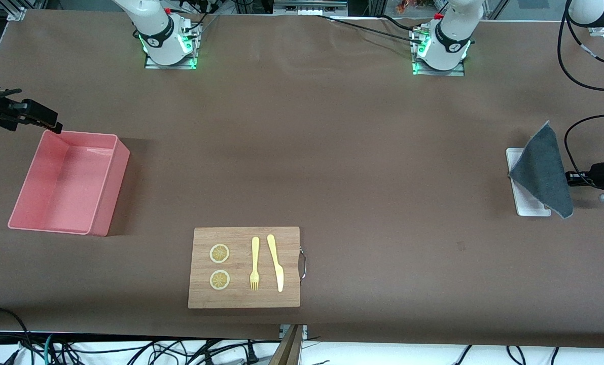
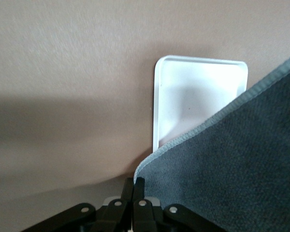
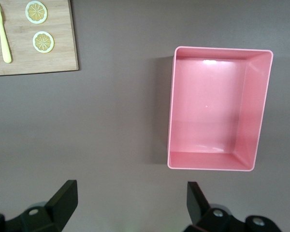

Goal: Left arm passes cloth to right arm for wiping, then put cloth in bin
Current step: 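Lift the grey cloth off the white tray with the left gripper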

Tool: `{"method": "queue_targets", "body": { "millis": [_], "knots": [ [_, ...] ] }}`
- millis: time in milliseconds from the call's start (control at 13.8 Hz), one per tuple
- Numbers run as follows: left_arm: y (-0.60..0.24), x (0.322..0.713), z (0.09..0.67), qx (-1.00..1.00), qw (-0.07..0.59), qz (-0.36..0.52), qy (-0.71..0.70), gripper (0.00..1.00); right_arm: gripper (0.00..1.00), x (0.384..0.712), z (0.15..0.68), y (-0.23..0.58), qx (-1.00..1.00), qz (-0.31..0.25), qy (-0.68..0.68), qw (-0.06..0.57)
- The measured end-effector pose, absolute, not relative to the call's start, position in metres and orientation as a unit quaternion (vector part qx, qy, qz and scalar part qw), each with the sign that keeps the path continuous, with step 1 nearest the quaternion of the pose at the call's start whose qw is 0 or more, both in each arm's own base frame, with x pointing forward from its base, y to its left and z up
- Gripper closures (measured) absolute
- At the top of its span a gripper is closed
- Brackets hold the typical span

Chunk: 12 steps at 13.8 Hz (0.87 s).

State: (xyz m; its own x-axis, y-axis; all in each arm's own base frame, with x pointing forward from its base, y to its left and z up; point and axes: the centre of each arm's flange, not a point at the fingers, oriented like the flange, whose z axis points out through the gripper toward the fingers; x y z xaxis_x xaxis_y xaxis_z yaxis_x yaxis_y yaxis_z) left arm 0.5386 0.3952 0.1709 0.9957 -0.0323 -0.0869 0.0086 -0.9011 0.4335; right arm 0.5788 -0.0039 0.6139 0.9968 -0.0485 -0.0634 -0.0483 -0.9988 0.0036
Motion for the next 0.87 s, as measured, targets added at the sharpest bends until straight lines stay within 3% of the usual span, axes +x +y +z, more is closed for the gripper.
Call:
{"method": "queue_targets", "body": {
  "millis": [291,873],
  "knots": [
    [0.402,0.552,0.208,0.97,0.236,-0.054,-0.028,0.98,0.0,0.581,0.614,-0.003,0.999,-0.024,-0.024,-0.001],
    [0.405,0.57,0.31,0.977,0.178,-0.076,-0.087,0.98,0.0,0.583,0.613,0.002,1.0,-0.021,-0.02,-0.003]
  ]
}}
